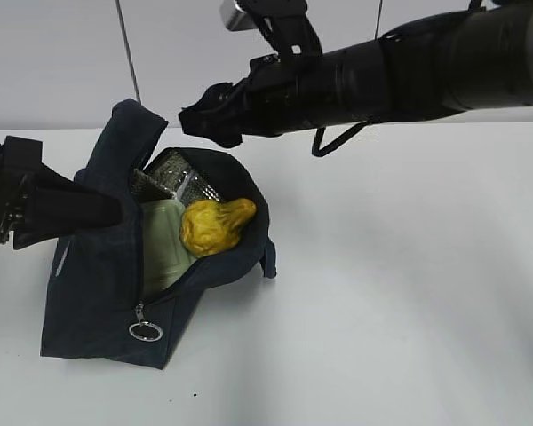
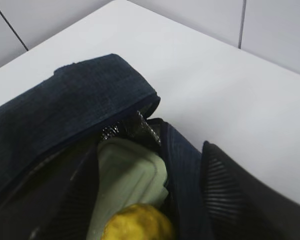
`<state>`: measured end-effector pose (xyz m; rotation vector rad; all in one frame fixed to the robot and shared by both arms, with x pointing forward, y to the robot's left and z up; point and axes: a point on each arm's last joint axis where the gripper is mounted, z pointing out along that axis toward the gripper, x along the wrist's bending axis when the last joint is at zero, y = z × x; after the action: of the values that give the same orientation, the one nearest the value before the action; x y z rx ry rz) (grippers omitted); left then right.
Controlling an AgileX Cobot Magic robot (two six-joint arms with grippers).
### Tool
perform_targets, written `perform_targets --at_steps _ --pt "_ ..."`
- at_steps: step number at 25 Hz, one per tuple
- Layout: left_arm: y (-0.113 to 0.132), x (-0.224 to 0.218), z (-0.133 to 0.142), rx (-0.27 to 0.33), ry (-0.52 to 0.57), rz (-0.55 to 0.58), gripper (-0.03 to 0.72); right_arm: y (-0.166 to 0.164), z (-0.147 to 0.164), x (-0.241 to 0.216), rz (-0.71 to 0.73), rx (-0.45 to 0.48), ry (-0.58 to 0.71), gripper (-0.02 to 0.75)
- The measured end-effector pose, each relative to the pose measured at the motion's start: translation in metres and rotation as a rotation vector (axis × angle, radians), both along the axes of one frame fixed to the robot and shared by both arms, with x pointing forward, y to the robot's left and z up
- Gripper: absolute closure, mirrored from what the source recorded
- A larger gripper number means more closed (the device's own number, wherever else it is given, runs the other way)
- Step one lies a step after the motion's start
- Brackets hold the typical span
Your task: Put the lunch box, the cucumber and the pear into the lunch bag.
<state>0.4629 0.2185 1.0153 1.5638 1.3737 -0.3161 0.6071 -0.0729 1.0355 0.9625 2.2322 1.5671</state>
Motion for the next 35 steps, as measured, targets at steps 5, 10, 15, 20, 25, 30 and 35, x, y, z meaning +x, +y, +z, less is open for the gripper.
perform_targets --at_steps 5,10,15,20,25,30,35 --pt "0.000 0.000 0.000 0.000 0.000 0.000 0.707 -0.009 0.004 -0.007 -0.034 -0.037 0.146 0.246" --pt "0.000 0.000 0.000 0.000 0.000 0.000 0.707 -0.016 -0.009 -0.016 -0.051 -0.107 0.361 0.246" --pt "0.000 0.000 0.000 0.000 0.000 0.000 0.707 -0.027 -0.023 -0.025 -0.128 -0.229 0.552 0.247" --pt "0.000 0.000 0.000 0.000 0.000 0.000 0.707 -0.033 -0.028 -0.029 -0.174 -0.293 0.629 0.247" --pt "0.000 0.000 0.000 0.002 0.000 -0.001 0.707 -0.030 -0.038 -0.027 -0.185 -0.278 0.679 0.247" --pt "0.000 0.000 0.000 0.002 0.000 -0.001 0.707 -0.026 -0.057 -0.023 -0.191 -0.264 0.747 0.272" --pt "0.000 0.000 0.000 0.001 0.000 -0.002 0.707 -0.023 -0.062 -0.021 -0.186 -0.250 0.761 0.409"
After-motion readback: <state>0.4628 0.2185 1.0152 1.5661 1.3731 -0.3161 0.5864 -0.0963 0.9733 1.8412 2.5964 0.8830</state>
